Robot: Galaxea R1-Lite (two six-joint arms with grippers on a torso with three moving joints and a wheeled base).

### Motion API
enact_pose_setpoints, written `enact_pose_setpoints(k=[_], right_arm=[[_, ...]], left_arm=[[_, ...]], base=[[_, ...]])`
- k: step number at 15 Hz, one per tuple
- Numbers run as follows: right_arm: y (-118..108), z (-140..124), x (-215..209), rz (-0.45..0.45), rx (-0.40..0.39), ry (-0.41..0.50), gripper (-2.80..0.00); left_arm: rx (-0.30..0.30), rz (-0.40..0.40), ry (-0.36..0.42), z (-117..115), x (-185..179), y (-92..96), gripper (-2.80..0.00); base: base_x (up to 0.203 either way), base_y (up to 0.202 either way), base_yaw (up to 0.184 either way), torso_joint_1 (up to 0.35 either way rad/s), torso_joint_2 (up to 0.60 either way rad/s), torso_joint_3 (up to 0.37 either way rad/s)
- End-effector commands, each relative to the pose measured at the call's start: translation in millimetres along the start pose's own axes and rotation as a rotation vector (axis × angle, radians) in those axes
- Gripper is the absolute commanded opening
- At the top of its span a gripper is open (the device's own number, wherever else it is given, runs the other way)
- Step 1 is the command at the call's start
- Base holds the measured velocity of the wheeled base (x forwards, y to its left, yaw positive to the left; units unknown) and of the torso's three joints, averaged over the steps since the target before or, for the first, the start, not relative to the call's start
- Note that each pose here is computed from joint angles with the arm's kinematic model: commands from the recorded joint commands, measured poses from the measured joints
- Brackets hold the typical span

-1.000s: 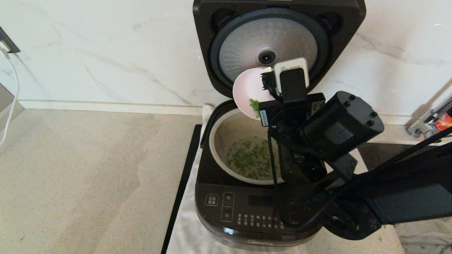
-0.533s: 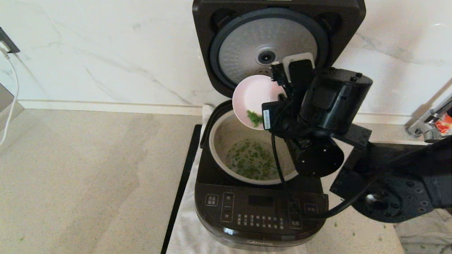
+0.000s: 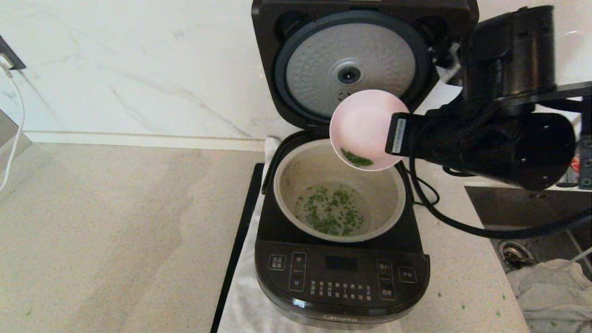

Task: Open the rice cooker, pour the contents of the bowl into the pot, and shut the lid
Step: Pour the water from the bowl into the rice cooker, then fill a bowl with water from the tap

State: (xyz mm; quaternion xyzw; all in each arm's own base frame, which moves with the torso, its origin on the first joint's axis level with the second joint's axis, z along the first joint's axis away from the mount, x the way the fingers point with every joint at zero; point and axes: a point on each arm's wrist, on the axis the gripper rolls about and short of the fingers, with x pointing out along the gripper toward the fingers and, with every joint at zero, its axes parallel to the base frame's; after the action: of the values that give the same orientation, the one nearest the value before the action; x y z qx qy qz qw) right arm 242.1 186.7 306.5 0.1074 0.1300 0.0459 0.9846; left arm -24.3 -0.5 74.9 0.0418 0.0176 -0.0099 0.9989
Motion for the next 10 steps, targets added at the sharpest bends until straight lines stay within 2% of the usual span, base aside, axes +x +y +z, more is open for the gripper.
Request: enact_pose_setpoints(k=[1,4,6,10], right_arm=[[-21,17,-30,0.017,0.04,-0.035,-2.8],[-41,14,-54,0.033,0.042,-0.027,-2.8],[-62,13,-70,0.028,0.056,-0.032,-2.8],[-114,-1,-86,-0.104,0.068,0.014,-2.8]], left_arm=[[0.0,0.0,-0.001,0,0,0.0,-2.8],[0.0,0.0,-0.001,0,0,0.0,-2.8],[0.0,0.0,-0.001,0,0,0.0,-2.8],[0.0,0.0,-0.001,0,0,0.0,-2.8]], base=[[0.0,0.0,0.0,0.0,0.0,0.0],[0.0,0.0,0.0,0.0,0.0,0.0],[0.0,0.0,0.0,0.0,0.0,0.0],[0.0,0.0,0.0,0.0,0.0,0.0]])
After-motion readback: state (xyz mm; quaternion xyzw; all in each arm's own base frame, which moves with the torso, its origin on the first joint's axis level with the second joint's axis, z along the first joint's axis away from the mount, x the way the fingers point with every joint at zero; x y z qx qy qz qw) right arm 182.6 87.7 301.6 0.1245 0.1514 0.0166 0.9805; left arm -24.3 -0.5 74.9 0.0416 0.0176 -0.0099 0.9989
